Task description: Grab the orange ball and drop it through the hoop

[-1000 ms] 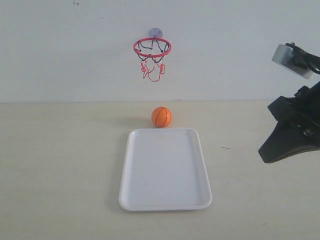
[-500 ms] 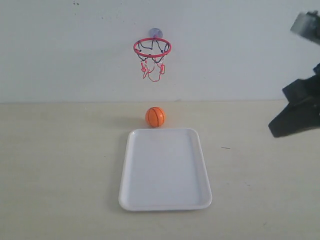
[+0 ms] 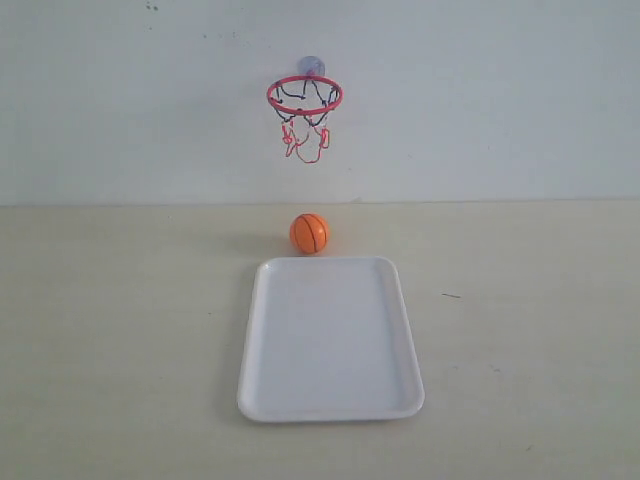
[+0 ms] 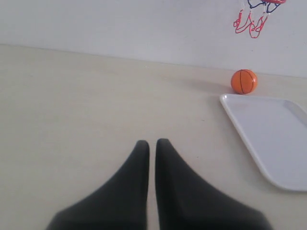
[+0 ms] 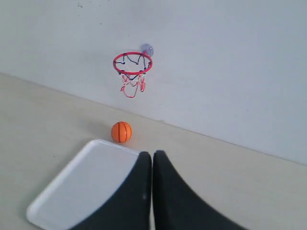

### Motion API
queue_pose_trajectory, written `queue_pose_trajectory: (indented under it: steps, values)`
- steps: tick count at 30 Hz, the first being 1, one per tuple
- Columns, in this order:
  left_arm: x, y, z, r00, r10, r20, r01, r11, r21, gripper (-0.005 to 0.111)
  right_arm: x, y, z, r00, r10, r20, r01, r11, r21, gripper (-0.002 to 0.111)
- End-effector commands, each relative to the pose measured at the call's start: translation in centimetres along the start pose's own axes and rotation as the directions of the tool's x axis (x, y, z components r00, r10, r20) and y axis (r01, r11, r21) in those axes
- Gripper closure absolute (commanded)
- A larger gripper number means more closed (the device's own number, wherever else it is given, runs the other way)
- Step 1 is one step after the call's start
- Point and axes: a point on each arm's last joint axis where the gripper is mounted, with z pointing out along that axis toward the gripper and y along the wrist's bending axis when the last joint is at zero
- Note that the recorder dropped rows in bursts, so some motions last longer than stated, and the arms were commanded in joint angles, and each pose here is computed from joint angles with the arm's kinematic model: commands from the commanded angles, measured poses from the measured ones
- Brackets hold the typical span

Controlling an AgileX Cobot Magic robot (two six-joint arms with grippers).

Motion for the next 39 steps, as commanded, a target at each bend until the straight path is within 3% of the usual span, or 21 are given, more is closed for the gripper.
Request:
queue_pose_trajectory:
  steps: [1, 6, 15, 22, 28, 39]
  values:
    - [-0.2, 0.0, 0.0, 1.000, -0.008, 0.013, 0.008, 1.000, 0.000, 0.103, 4.8, 0.7, -2.2, 0.992, -0.027, 0.119, 0.014, 0.994, 0.108, 0.109]
    - [-0.2, 0.0, 0.0, 1.000, -0.008, 0.013, 0.008, 1.000, 0.000, 0.103, 10.7, 1.2, -2.9, 0.981, -0.032, 0.193, -0.003, 0.984, 0.179, 0.109]
    - [-0.2, 0.0, 0.0, 1.000, -0.008, 0.013, 0.008, 1.000, 0.000, 0.103, 17.4, 1.3, -1.2, 0.993, 0.042, 0.113, -0.063, 0.981, 0.185, 0.109]
    - [-0.2, 0.0, 0.0, 1.000, -0.008, 0.013, 0.008, 1.000, 0.000, 0.103, 18.3, 1.0, -0.9, 0.988, 0.113, 0.106, -0.134, 0.967, 0.216, 0.109]
    - [-0.2, 0.0, 0.0, 1.000, -0.008, 0.013, 0.008, 1.000, 0.000, 0.103, 18.8, 0.1, -1.5, 0.961, 0.238, 0.138, -0.271, 0.909, 0.317, 0.109]
    - [-0.2, 0.0, 0.0, 1.000, -0.008, 0.013, 0.008, 1.000, 0.000, 0.103, 20.6, 0.0, -0.8, 0.970, 0.216, 0.112, -0.242, 0.913, 0.328, 0.109]
